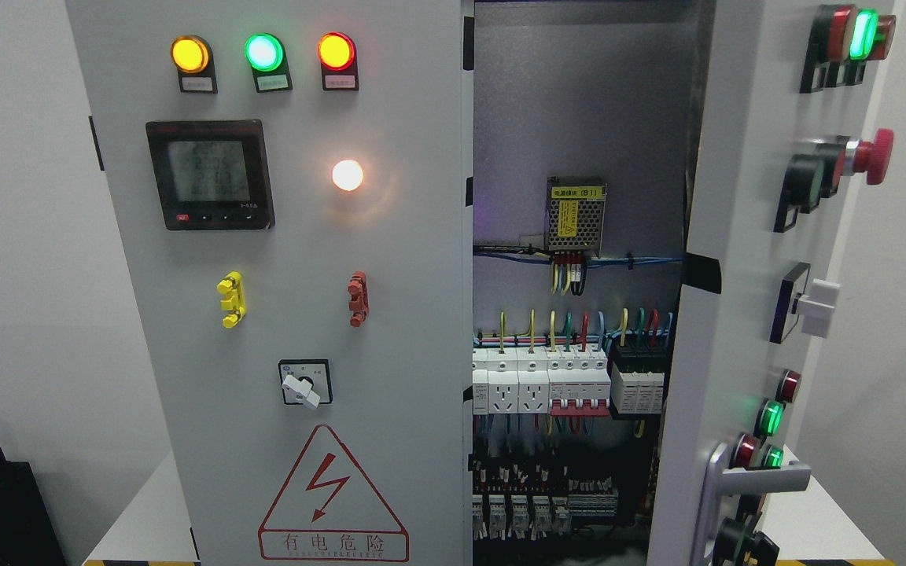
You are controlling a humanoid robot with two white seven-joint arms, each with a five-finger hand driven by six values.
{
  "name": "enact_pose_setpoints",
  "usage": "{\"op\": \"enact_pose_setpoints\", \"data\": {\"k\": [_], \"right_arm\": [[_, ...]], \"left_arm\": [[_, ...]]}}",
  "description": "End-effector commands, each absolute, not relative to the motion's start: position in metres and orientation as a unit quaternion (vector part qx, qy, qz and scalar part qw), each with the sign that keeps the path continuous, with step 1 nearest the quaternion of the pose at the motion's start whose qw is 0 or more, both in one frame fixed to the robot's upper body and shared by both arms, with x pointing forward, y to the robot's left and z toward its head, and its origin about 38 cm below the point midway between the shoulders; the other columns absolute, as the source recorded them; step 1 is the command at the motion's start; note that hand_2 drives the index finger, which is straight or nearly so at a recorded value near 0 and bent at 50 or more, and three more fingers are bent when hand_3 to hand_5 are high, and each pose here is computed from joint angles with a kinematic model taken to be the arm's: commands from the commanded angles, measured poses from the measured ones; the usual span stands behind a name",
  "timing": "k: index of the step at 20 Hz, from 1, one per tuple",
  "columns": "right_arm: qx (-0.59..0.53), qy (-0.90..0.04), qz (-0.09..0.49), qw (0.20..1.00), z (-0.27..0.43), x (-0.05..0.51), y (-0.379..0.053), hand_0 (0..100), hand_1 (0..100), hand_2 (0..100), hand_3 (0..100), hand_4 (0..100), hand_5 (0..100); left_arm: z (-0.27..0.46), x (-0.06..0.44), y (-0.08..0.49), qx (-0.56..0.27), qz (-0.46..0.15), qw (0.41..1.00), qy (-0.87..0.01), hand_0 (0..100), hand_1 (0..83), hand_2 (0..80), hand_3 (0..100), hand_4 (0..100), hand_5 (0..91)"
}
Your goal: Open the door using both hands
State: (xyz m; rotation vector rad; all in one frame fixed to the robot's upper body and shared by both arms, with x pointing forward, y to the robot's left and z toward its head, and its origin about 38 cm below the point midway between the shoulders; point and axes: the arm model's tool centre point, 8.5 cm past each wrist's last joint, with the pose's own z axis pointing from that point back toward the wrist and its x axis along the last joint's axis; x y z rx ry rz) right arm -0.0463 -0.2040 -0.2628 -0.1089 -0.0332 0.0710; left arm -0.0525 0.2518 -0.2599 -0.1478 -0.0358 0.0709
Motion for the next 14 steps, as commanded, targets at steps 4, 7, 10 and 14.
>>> {"op": "enact_pose_setpoints", "data": {"k": [4,7,10,14], "right_arm": [[-0.055,-0.017,0.036,0.998,-0.263,-0.046,-0.204,11,0,0,0,0,0],[-0.056,-0.017,0.036,0.998,-0.263,-0.046,-0.205,11,0,0,0,0,0],[-0.055,-0.017,0.035,0.998,-0.263,-0.046,-0.204,11,0,0,0,0,0],[-0.055,-0.017,0.036,0.998,-0.263,-0.046,-0.204,11,0,0,0,0,0]], "left_arm": [[-0.259,-0.053,0.220,-0.143,0.025,0.989,-0.016,0,0.0,0.0,0,3,0.0],[-0.259,-0.050,0.220,-0.146,0.024,0.989,-0.019,0,0.0,0.0,0,3,0.0],[-0.259,-0.042,0.217,-0.152,-0.002,0.988,-0.024,0,0.0,0.0,0,3,0.0],[-0.247,-0.018,0.202,-0.179,-0.034,0.977,-0.110,0,0.0,0.0,0,3,0.0]]}}
